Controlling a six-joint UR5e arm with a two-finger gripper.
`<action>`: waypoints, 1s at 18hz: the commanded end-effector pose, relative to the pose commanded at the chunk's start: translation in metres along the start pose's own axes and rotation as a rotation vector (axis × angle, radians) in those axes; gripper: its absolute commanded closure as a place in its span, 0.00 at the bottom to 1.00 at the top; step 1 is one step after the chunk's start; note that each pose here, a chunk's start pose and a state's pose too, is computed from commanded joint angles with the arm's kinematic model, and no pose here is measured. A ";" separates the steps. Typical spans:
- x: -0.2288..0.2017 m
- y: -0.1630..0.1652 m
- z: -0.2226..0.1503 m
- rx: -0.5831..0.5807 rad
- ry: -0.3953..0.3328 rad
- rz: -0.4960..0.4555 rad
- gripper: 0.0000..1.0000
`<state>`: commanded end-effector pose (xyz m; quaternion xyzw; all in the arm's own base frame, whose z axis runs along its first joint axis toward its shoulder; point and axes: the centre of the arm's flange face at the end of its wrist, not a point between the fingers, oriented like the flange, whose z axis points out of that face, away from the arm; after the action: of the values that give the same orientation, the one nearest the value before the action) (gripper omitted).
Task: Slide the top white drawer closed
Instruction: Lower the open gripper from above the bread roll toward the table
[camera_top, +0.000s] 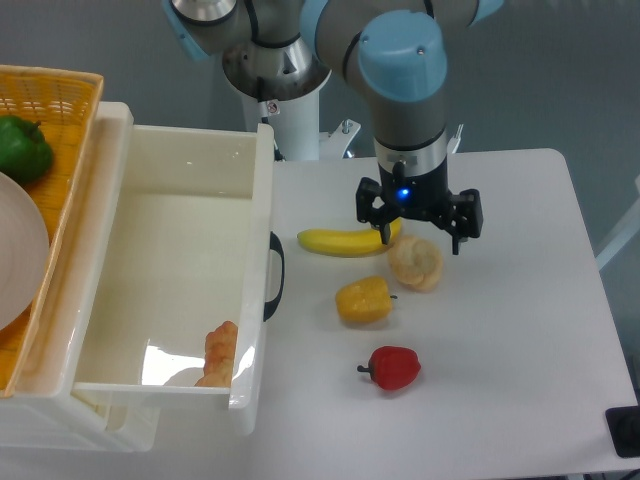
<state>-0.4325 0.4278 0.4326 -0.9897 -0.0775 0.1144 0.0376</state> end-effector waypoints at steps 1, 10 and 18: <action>-0.001 0.001 0.004 -0.010 0.002 0.001 0.00; -0.005 0.001 0.031 -0.020 0.049 -0.013 0.00; 0.001 0.012 0.073 -0.063 0.114 -0.041 0.00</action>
<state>-0.4470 0.4203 0.3603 -0.9935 -0.0990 0.0545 0.0129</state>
